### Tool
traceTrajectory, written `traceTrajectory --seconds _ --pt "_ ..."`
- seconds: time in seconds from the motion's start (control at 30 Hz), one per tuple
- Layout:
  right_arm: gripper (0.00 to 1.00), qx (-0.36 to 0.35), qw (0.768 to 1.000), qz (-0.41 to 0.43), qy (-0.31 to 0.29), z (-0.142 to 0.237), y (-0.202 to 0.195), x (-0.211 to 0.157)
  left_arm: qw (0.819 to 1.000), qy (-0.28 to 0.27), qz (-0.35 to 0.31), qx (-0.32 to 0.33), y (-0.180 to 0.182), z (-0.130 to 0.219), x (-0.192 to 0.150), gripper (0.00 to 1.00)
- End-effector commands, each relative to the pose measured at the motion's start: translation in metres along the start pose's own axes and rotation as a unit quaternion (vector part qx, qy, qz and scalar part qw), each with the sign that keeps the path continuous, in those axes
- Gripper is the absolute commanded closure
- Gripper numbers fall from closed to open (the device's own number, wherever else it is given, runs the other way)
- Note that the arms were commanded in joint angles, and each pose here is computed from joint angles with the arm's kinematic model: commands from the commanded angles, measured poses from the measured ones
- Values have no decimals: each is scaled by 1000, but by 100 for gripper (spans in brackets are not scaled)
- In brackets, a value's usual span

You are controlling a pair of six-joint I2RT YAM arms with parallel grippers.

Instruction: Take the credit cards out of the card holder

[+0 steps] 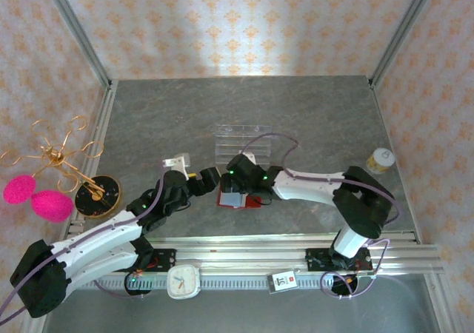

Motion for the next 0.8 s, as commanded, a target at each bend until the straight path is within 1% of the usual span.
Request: traceTrajectory --seconds 0.0,0.37,0.43,0.53,0.6,0.67,0.77 --pt "14 -42 999 23 -17 -4 0 0 999 5 -19 37 15 2 -7 2" --pt "16 -106 991 83 20 -32 -15 -35 999 12 -16 29 19 1 -14 2" --pt "20 -114 990 83 24 -34 -19 -39 999 16 -16 29 19 0 -15 3" --pt "29 -103 991 78 24 -32 -22 -42 999 23 -16 27 19 -2 -18 8" --pt "37 -98 992 75 24 -29 -23 -44 999 29 -12 19 18 -4 -21 14" --pt "43 -87 993 73 21 -27 -23 -44 999 37 -8 11 17 -7 -24 20" --pt "57 -67 995 70 13 -23 -22 -44 999 47 -3 -10 11 -12 -27 29"
Point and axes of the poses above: each hand's point on the last joint's axis, 136 mm out from that joint toward the fingers, its own z axis back along the fingers, its own y axis along the line the jaws close on, x = y × z, the point moved 6 cm from there along z, back along the fingers, and after that the axes turned 6 degrees about -z, right-handed, at the moved point
